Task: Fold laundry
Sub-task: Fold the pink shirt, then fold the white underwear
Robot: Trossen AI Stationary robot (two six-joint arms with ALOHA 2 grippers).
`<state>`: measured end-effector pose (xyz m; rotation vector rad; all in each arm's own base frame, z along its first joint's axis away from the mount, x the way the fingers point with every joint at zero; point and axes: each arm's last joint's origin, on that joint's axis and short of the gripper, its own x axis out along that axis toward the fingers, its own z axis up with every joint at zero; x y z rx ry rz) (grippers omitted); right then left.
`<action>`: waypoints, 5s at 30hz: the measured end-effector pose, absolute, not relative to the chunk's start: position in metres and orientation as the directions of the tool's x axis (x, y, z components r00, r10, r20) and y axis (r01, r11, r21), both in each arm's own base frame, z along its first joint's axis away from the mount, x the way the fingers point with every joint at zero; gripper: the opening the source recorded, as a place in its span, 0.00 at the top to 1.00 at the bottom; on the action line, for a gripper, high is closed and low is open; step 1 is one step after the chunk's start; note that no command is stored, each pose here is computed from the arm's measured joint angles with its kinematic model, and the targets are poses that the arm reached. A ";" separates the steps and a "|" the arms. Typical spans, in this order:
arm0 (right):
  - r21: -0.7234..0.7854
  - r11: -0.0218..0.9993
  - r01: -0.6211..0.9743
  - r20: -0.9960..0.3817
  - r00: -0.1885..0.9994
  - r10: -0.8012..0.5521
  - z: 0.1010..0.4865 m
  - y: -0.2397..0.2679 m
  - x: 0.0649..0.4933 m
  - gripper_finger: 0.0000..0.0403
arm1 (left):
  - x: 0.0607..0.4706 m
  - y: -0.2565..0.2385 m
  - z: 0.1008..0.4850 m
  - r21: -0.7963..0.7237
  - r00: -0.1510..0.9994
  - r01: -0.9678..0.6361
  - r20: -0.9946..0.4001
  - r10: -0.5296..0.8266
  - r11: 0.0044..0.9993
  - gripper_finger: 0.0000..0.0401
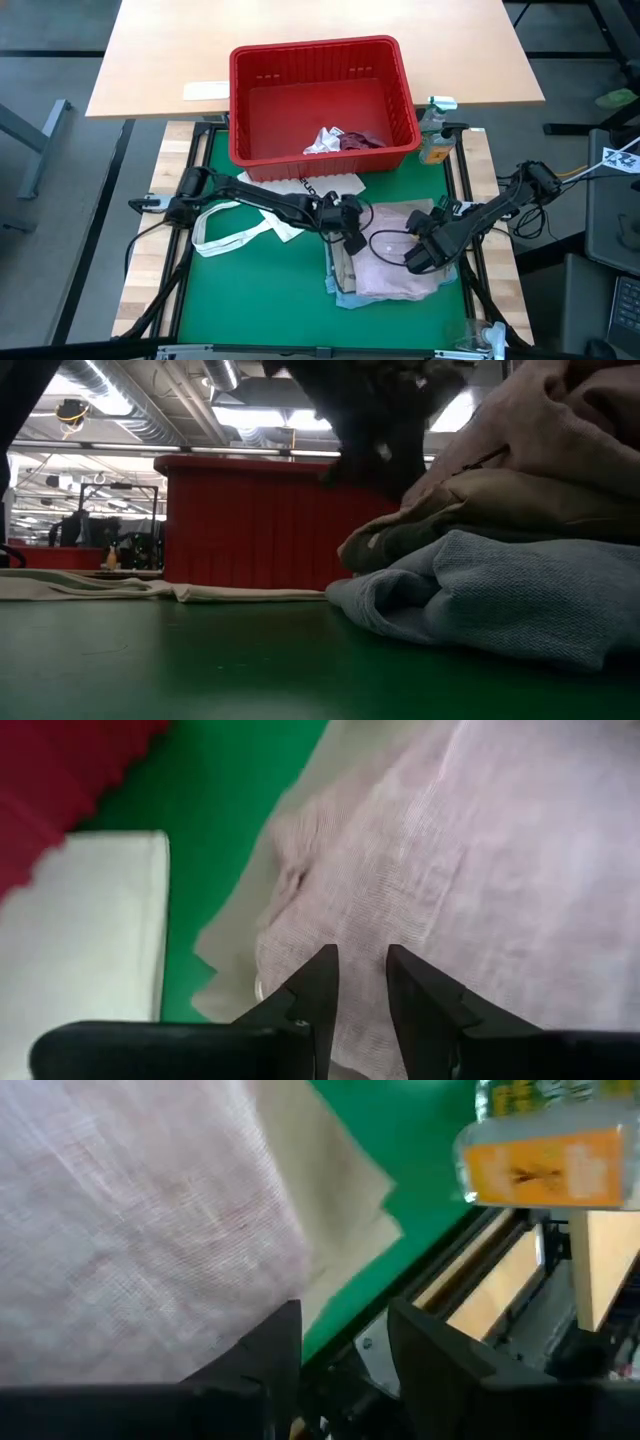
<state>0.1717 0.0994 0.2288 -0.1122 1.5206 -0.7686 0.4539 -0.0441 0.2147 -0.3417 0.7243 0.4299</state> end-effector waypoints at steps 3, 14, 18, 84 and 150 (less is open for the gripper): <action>-0.460 0.793 0.398 -0.873 -0.043 -0.485 0.249 0.106 0.177 0.62 | 0.447 -0.046 0.240 -0.187 0.710 -0.469 -0.661 0.243 0.863 0.79; -0.178 0.938 0.296 -0.922 0.283 -0.264 0.310 0.166 0.162 0.62 | 0.430 -0.112 0.276 -0.269 0.836 -0.285 -0.540 0.101 0.920 0.79; -0.079 0.974 0.211 -0.913 0.377 -0.156 0.307 0.196 0.143 0.62 | 0.431 -0.147 0.265 -0.266 0.862 -0.198 -0.505 0.039 0.943 0.79; -0.330 0.944 0.014 -0.700 0.667 -0.255 0.272 0.204 0.169 0.62 | 0.453 -0.064 0.318 -0.191 0.948 -0.309 -0.143 0.285 0.932 0.49; -0.178 0.983 0.038 -0.874 0.453 -0.176 0.271 0.066 0.273 0.62 | 0.370 0.256 0.144 -0.341 0.451 -0.670 -0.892 -0.003 0.659 0.60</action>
